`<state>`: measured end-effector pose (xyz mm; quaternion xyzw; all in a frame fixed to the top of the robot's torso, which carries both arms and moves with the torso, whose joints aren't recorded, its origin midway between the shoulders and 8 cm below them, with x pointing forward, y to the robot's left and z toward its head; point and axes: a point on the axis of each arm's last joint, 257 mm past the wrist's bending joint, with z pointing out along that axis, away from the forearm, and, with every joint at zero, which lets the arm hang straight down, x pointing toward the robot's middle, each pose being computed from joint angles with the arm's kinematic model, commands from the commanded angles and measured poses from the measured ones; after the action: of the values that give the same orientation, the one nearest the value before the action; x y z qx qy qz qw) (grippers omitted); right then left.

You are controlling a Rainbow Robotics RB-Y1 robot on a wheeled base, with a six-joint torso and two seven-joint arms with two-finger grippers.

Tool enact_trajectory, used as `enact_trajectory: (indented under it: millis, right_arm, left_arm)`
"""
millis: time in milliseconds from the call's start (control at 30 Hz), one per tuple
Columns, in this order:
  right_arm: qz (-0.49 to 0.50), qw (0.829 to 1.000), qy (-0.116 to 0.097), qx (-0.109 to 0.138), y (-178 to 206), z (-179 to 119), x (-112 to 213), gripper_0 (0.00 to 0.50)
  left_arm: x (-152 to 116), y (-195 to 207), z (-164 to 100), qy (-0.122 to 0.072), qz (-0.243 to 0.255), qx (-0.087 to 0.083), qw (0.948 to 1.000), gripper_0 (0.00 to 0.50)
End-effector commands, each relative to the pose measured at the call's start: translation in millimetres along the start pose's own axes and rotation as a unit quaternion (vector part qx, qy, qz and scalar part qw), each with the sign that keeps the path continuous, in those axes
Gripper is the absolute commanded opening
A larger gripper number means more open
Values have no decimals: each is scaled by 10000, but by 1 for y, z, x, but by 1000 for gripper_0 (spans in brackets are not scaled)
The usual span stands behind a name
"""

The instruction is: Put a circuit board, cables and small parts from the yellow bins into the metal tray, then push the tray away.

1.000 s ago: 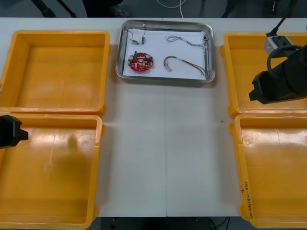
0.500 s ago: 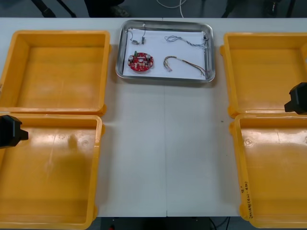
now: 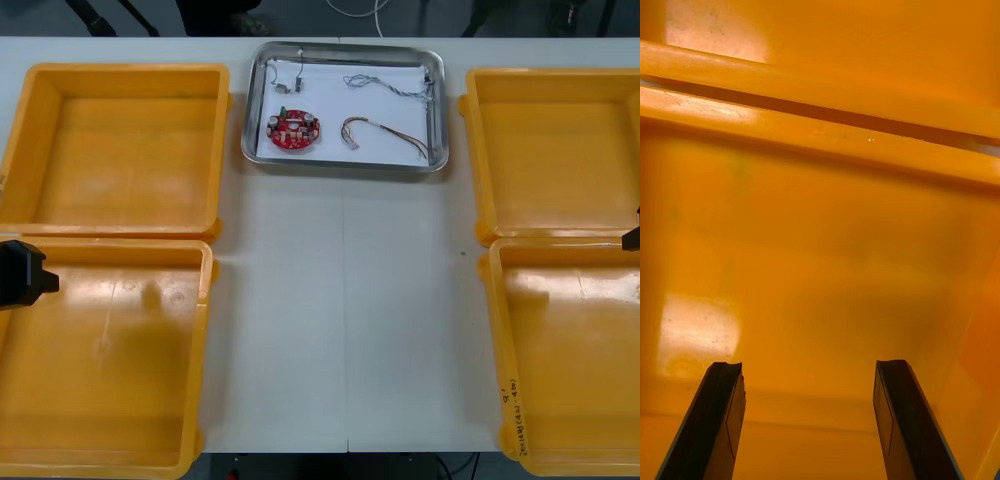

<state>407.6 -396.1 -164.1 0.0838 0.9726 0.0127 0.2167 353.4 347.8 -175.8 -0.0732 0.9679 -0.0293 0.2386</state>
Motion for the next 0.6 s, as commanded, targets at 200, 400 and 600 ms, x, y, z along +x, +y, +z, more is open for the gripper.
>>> enact_trajectory:
  millis: [200,400,600]
  right_arm:
    - [-51,9999,131,-1,-33,-21,-5,500]
    - [-11,9993,331,155,-41,-27,6,500]
    - [73,9985,516,169,-43,-31,16,500]
  left_arm:
    - [-3,14,-13,-112,697,-219,9973,500]
    - [-3,14,-13,-112,697,-219,9973,500]
    - [-3,14,-13,-112,697,-219,9973,500]
